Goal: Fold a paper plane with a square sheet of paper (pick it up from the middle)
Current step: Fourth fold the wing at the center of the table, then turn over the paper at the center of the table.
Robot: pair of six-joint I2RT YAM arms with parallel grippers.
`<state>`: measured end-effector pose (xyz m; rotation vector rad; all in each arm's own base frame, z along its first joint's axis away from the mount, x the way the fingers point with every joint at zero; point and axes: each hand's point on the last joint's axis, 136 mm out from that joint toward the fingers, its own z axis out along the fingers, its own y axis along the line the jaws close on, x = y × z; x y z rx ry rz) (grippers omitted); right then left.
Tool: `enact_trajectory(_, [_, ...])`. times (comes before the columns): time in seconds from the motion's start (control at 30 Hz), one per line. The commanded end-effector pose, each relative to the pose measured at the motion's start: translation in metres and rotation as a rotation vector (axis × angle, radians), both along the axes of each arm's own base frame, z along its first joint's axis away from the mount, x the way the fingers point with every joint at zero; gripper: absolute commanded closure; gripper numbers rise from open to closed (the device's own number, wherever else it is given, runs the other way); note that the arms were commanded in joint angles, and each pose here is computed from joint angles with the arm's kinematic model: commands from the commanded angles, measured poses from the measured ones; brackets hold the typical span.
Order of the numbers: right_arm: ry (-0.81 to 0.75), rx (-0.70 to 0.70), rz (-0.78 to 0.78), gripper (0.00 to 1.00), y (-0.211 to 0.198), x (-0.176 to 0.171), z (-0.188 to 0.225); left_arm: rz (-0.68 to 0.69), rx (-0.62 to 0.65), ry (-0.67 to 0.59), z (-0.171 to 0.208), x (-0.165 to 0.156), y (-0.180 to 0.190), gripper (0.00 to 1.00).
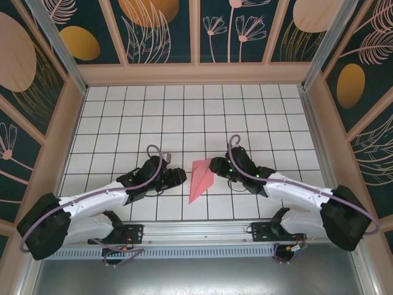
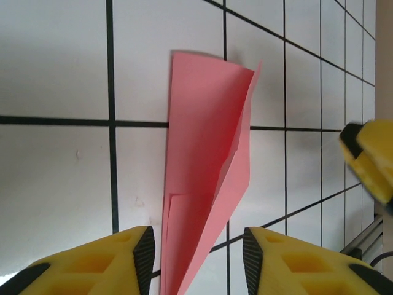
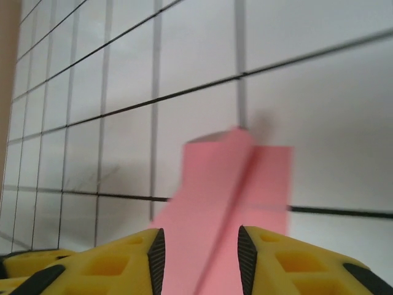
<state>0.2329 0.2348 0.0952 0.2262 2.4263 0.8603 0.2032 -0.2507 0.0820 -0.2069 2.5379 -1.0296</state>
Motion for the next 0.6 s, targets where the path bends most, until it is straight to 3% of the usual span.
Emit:
enact_trajectory(0.0, [0.091, 0.037, -0.114, 0.58, -0.024, -0.008, -0.019, -0.032, -0.042, -0.045, 0.016, 0.013, -0.013, 0.55])
enact_trajectory(0.2, [0.138, 0.111, -0.201, 0.56, -0.038, -0.014, -0.027, -0.048, -0.064, -0.013, 0.012, 0.022, -0.021, 0.54])
enact_trajectory(0.57, [0.201, 0.200, -0.157, 0.51, -0.024, -0.025, -0.031, -0.065, -0.041, 0.015, 0.002, 0.029, -0.028, 0.51])
